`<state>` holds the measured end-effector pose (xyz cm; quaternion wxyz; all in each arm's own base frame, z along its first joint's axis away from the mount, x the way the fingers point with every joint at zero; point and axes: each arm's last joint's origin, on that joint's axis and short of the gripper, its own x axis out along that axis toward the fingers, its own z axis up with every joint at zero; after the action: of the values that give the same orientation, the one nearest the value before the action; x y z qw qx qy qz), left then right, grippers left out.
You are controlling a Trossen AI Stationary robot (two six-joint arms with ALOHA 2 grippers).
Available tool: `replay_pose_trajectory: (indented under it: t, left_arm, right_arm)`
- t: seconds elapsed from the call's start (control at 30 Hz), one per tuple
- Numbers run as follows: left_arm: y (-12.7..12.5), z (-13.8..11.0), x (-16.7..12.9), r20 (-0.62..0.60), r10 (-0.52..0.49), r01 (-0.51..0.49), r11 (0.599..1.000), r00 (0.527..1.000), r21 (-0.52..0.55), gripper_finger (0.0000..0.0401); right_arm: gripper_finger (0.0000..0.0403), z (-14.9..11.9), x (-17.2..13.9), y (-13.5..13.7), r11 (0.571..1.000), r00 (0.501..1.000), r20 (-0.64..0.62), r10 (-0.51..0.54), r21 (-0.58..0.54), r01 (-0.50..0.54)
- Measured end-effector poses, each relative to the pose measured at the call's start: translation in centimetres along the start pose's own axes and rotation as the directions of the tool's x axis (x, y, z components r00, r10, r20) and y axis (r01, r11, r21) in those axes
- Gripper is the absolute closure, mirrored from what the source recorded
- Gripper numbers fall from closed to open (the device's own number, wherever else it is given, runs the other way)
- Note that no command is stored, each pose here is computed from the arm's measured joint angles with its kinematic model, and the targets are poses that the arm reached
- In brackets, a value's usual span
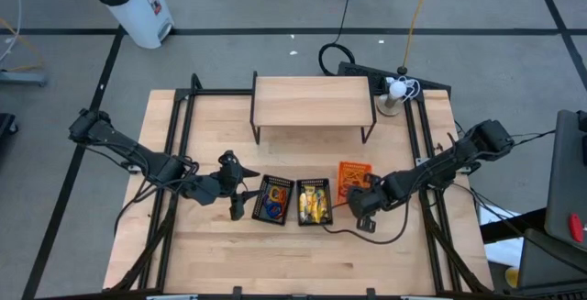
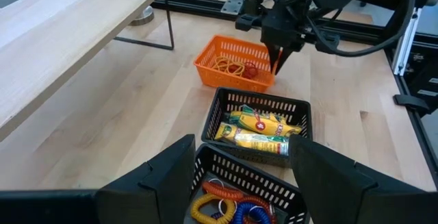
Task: Pick & Place Office Desk Supplies
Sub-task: Put the orange basket filled with rubber band on the shelf
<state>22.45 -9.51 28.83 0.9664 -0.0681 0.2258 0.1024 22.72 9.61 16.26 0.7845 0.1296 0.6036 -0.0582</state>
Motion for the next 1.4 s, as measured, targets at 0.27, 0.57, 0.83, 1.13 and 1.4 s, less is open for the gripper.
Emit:
replay_pose_trajectory:
  t: [0.27,0.57,0.83,1.13,1.4]
  left_arm:
    - [0.0,-0.1,0.0,-0.005,0.003,-0.003,1.0,1.0,0.004,0.0164]
    - [0.1,-0.1,0.0,-0.011,0.006,-0.006,1.0,1.0,0.007,0.0164]
    - [0.1,-0.1,0.0,-0.01,0.008,-0.008,1.0,1.0,0.005,0.0164]
    - [0.1,-0.1,0.0,-0.009,0.008,-0.008,1.0,1.0,-0.01,0.0164]
    - [0.1,-0.1,0.0,-0.009,0.007,-0.007,1.0,1.0,-0.012,0.0164]
  right_arm:
    - [0.0402,-0.8,-2.2,-0.9,0.999,0.999,0.002,-0.035,0.025,0.035]
    - [0.0402,-1.5,-5.6,-1.8,0.999,0.994,0.111,-0.022,0.037,0.018]
    - [0.0402,-1.6,-6.4,-1.9,0.999,0.994,0.107,-0.026,0.024,0.024]
    - [0.0402,1.1,-11.4,-1.3,0.994,0.967,0.24,-0.082,-0.057,0.098]
    - [0.0402,3.7,-16.2,-0.9,0.977,0.905,0.42,-0.058,-0.162,0.138]
